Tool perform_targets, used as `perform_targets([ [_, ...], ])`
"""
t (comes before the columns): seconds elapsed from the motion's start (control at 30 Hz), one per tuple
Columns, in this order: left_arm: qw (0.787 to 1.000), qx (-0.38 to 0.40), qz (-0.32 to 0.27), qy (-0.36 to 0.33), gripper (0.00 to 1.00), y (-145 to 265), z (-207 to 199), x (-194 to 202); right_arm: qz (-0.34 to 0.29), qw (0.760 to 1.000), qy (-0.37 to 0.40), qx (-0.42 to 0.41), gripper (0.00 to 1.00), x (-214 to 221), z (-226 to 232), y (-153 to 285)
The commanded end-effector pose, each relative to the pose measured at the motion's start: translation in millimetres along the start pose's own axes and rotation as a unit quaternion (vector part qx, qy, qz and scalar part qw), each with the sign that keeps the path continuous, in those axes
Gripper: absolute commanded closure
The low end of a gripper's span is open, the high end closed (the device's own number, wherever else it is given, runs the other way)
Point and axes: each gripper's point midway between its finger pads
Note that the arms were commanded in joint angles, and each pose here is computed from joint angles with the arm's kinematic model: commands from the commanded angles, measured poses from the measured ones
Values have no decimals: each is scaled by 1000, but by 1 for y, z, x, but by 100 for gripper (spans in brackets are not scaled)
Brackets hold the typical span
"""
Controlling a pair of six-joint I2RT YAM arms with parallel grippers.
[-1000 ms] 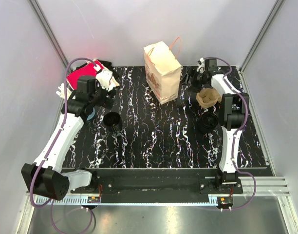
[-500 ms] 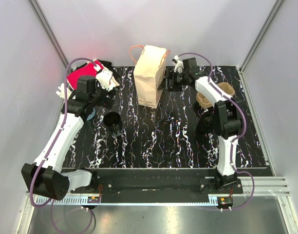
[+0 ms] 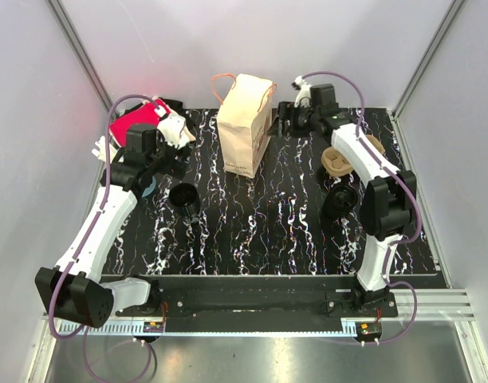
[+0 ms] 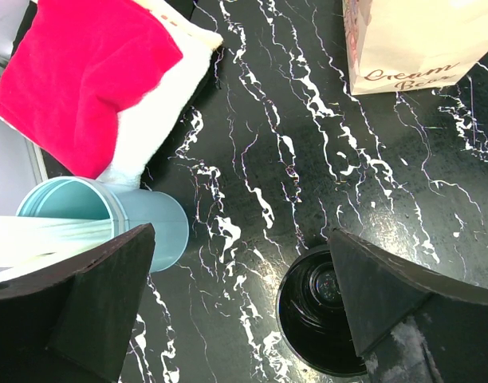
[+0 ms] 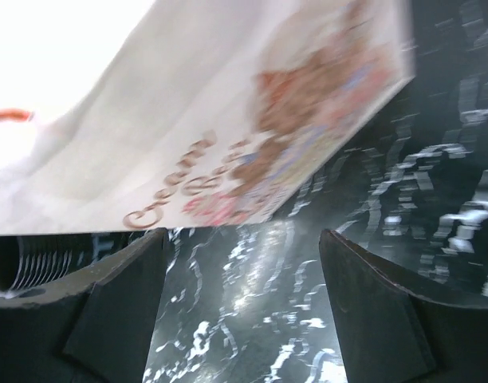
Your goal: Pack the takeout coffee
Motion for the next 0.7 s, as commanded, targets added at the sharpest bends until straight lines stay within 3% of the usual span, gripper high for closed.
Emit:
perform_targets([
  [0.0,999,20,-34,-5,1,6,-6,-16,-52,995,-10,82,18,-41,-50,32],
  [0.37,989,106,-73,-72,1,29,-61,-37,-65,988,-71,121,19,-54,-117,-5],
  [0.53,981,116,-89,-132,1,26,-77,-53,-69,989,-100,89,18,-56,-126,-40],
  [0.67,980,121,-84,-137,1,17,-82,-63,-75,986,-138,50,17,-56,-131,-64],
])
Point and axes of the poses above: each gripper's point midway between its finger pads, its own y axis back along the fingers, its own z axis along the line the jaws close on, x = y × z, and after that the axes turned 15 degrees about y, right-handed
